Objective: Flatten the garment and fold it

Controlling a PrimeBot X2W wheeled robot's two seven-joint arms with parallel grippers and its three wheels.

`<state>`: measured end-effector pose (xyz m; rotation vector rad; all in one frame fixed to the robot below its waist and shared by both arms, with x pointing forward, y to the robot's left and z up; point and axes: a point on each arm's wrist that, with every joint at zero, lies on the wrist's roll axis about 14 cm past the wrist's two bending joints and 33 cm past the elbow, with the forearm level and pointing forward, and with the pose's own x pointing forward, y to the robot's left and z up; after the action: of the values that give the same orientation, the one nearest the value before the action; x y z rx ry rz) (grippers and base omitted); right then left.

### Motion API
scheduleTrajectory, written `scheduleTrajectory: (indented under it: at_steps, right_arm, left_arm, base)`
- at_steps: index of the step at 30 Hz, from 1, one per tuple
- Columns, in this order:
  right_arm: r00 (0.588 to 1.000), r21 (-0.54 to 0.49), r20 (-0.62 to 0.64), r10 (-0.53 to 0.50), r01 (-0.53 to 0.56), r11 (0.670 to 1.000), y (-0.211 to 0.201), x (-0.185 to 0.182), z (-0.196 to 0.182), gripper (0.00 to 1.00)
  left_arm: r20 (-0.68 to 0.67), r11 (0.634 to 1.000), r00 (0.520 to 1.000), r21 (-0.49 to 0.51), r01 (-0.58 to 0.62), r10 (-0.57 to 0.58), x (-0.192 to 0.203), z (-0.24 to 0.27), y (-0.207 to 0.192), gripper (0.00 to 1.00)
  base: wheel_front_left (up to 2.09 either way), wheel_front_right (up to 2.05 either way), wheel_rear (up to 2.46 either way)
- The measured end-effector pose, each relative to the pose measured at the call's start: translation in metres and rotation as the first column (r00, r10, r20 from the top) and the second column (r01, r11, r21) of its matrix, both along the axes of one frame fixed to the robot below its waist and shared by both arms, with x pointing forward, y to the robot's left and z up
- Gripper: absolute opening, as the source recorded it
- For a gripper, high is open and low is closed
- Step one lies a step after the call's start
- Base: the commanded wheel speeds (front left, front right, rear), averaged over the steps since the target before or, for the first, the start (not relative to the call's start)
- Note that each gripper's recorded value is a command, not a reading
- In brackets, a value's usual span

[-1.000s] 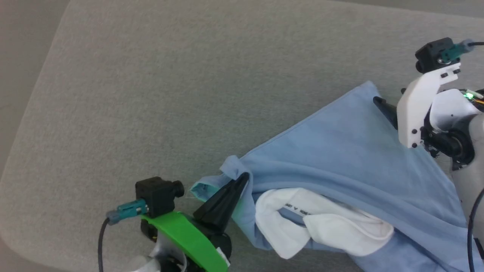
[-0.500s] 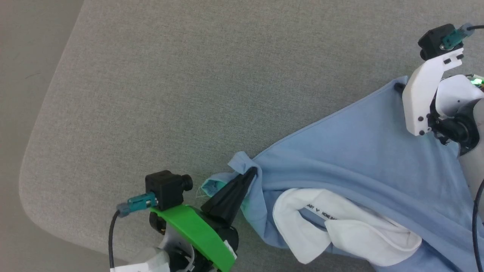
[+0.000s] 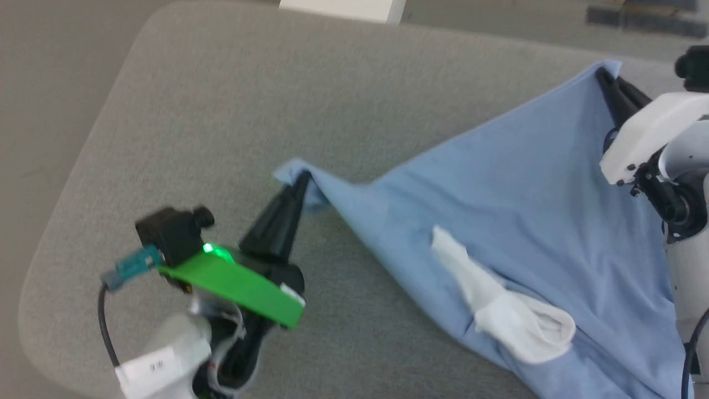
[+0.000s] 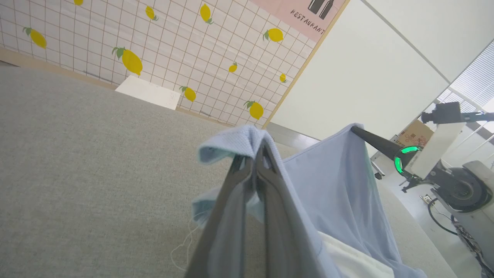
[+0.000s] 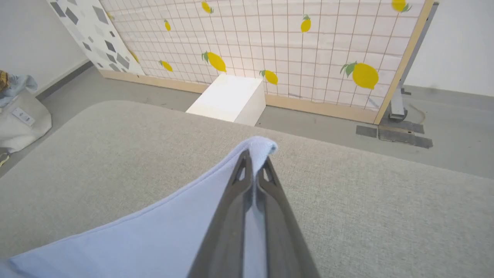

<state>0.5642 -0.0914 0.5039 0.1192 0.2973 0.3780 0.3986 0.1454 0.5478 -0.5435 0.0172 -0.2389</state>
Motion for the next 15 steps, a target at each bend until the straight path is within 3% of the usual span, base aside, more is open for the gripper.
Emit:
scheduleTrajectory:
  at_steps: [9, 15]
  right_arm:
    - [0.939, 0.112, 0.324, -0.114, 0.081, 0.990, -0.026, -0.033, 0.122, 0.00]
    - [0.868, 0.137, 0.471, -0.157, 0.104, 0.985, -0.043, -0.073, 0.192, 0.00]
  left_arm:
    - [0.245, 0.985, 0.969, 0.171, -0.004, -0.038, 0.015, 0.094, 0.003, 0.00]
    - [0.431, 0.975, 0.901, 0.212, -0.058, -0.040, 0.013, 0.179, 0.007, 0.00]
  base:
    - [0.00, 0.00, 0.00]
    - [0.00, 0.00, 0.00]
